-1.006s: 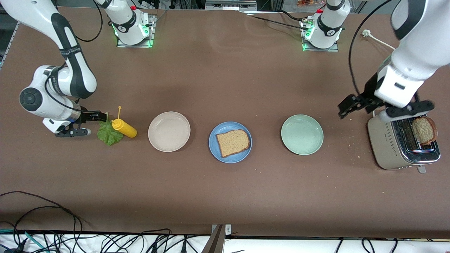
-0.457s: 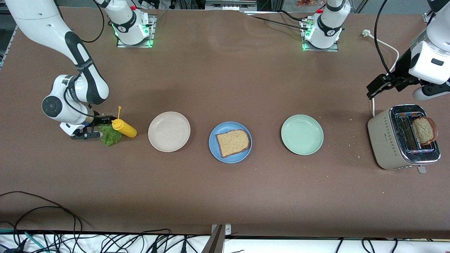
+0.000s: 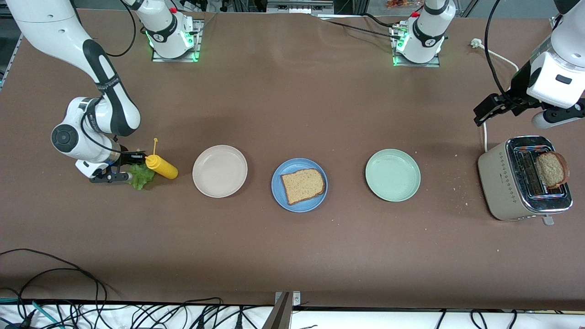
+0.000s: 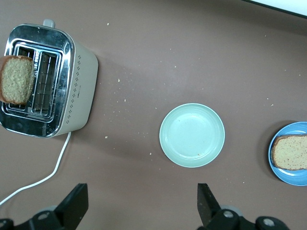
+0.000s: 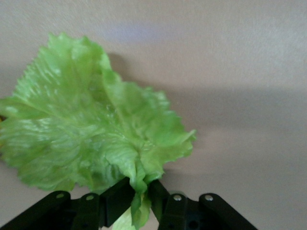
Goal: Make sandwich in blue plate with both arms
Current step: 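Grasp the green lettuce leaf with the right gripper and lift it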
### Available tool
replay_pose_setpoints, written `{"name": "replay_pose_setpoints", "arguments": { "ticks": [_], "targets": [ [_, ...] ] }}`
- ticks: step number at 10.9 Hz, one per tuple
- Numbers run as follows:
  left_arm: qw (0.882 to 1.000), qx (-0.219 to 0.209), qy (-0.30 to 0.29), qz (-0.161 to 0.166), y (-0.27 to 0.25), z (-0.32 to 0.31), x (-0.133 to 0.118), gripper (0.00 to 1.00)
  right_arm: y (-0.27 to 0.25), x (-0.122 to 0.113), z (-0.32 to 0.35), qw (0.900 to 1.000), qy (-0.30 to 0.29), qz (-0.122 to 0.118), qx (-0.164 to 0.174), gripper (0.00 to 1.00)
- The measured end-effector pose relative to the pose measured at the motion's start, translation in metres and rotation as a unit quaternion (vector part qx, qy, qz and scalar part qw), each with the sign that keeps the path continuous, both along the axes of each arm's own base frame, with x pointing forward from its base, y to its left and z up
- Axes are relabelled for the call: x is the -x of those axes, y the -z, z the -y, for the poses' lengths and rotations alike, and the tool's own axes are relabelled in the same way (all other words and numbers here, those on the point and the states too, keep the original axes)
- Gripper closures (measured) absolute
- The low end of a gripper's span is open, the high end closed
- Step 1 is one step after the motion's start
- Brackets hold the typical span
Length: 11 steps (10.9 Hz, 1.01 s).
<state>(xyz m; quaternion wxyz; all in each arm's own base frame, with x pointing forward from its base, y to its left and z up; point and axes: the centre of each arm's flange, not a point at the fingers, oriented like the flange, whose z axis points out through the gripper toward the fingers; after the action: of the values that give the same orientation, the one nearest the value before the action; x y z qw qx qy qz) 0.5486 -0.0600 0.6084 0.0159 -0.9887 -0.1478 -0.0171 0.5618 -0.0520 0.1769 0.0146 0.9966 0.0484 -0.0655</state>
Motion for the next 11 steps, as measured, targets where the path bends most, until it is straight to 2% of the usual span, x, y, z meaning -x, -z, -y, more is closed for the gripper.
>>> {"name": "replay_pose_setpoints", "arguments": {
  "ticks": [2,4,8,11],
  "targets": [
    [1.000,0.000,0.000,0.000,0.000,0.000,0.000,0.00,-0.014,-0.013,-0.002,1.000,-0.001,-0.004,-0.001,0.82],
    [1.000,0.000,-0.004,-0.002,0.001,-0.004,0.000,0.00,-0.043,-0.032,-0.002,1.000,0.000,-0.021,-0.003,0.84],
    [1.000,0.000,-0.013,-0.003,0.001,-0.015,-0.001,0.00,-0.135,-0.062,-0.002,0.998,0.004,-0.069,-0.008,0.83],
    [1.000,0.000,-0.012,-0.003,0.001,-0.014,-0.001,0.00,-0.212,-0.076,-0.023,0.996,-0.008,-0.091,-0.017,0.82]
  ]
}}
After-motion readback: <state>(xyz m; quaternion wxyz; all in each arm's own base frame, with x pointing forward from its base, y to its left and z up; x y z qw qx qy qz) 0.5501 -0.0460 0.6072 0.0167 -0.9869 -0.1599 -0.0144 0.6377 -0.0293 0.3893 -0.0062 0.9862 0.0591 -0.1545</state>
